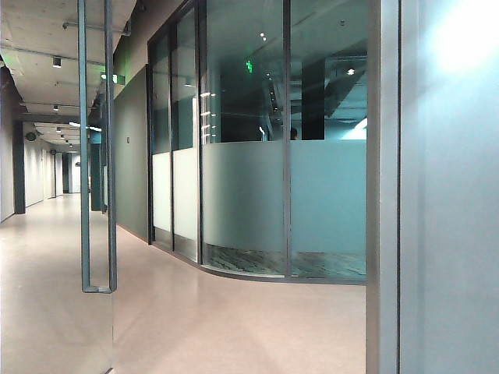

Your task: Raise the arm to find the leftmost switch on the wall and turn on the lights.

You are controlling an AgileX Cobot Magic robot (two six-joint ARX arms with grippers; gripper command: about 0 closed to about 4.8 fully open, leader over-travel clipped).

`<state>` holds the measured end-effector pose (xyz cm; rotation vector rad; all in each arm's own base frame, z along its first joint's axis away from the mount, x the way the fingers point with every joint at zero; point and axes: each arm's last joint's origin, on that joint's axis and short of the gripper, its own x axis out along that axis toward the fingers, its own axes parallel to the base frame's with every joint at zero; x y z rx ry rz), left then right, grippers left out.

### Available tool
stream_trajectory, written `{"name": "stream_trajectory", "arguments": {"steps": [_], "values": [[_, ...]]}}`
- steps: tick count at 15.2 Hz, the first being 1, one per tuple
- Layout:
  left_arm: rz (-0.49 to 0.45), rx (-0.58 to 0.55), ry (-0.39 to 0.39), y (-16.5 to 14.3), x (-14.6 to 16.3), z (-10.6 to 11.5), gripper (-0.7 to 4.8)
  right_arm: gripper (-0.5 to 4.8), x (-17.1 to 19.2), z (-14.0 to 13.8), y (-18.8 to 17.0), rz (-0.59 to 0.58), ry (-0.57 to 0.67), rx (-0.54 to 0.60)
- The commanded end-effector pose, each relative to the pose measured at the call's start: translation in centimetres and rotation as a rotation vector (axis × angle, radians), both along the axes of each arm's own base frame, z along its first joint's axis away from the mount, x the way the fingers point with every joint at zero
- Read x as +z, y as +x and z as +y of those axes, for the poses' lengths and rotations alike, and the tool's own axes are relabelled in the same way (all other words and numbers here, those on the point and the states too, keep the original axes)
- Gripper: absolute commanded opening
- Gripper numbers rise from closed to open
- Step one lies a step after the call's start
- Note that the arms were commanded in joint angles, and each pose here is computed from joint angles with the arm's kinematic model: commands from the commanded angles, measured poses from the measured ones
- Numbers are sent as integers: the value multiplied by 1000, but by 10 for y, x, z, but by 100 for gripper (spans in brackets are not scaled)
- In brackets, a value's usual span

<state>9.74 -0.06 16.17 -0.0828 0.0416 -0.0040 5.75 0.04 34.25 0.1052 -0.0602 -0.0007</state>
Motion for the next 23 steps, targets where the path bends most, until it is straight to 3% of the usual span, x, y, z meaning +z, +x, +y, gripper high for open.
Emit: {"name": "stream_trajectory", "arguments": {"steps": [1, 10, 14, 15, 20, 23], "values": [[-10, -2, -2, 0, 1, 0, -5, -1, 2, 0, -1, -13, -3, -1], [-10, -2, -2, 0, 1, 0, -5, -1, 2, 0, -1, -12, -4, -1], [-10, -2, -2, 0, 1, 0, -5, -1, -9, 0, -2, 88, -36, -5], [-10, -3, -2, 0, 1, 0, -5, -1, -20, -1, -7, 144, -58, -26], [-10, -3, -2, 0, 1, 0, -5, -1, -81, -9, -2, 200, -19, -157], [-10, -2, -2, 0, 1, 0, -5, -1, -120, -13, 23, 139, 10, -160]]}}
